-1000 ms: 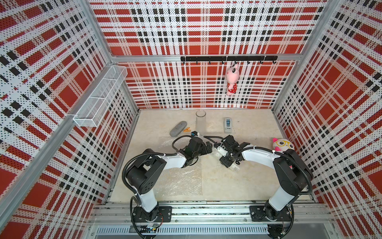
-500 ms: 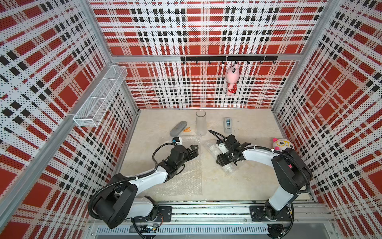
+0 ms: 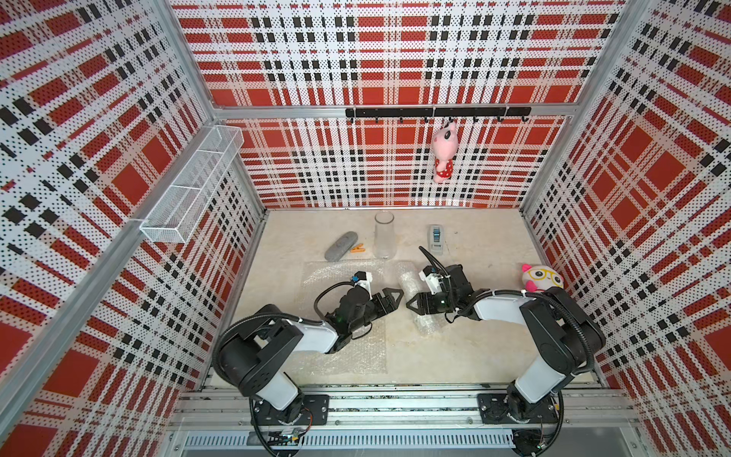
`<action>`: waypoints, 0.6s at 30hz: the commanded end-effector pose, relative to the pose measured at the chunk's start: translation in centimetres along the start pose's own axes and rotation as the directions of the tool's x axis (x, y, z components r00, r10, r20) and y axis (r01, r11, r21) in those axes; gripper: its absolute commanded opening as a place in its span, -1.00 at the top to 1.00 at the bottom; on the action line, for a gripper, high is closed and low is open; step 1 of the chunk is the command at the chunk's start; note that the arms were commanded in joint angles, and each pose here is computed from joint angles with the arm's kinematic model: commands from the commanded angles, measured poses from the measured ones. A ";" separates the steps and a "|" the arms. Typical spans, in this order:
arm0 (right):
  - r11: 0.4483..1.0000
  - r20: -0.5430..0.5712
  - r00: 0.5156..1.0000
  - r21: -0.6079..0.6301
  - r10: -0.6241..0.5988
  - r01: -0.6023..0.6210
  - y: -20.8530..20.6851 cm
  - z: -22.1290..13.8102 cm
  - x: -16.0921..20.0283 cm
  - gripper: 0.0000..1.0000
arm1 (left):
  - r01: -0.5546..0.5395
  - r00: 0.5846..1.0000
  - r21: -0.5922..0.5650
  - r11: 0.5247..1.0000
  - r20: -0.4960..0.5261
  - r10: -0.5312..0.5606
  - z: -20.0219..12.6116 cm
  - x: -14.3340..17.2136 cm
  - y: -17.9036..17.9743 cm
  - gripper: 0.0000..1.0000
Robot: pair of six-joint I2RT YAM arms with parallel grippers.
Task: Wrap vases in bubble wrap
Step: Wrap the vase in bubble wrap.
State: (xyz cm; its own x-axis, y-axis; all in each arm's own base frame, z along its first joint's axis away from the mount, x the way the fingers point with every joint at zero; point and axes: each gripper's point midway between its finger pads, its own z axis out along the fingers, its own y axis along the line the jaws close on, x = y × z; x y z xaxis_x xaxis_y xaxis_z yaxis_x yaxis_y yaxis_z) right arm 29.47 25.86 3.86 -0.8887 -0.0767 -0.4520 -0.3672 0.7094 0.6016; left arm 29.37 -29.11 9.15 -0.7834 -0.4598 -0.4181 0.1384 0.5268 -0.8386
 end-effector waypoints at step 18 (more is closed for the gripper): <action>0.969 0.063 0.995 -0.242 0.071 -0.054 4.1 -1.0 -0.7 0.05 | 0.052 0.997 0.132 0.990 -0.066 -0.043 5.1 0.4 -1.8 -0.82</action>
State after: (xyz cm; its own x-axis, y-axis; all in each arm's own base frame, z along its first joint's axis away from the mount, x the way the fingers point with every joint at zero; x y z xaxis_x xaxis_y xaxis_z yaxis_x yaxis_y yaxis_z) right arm 28.26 26.76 4.34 -0.9243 0.0297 -0.3806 -0.2840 0.6128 0.7375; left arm 31.78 -33.73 8.26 -0.8271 -0.4375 -0.3529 0.1552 0.4256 -0.8915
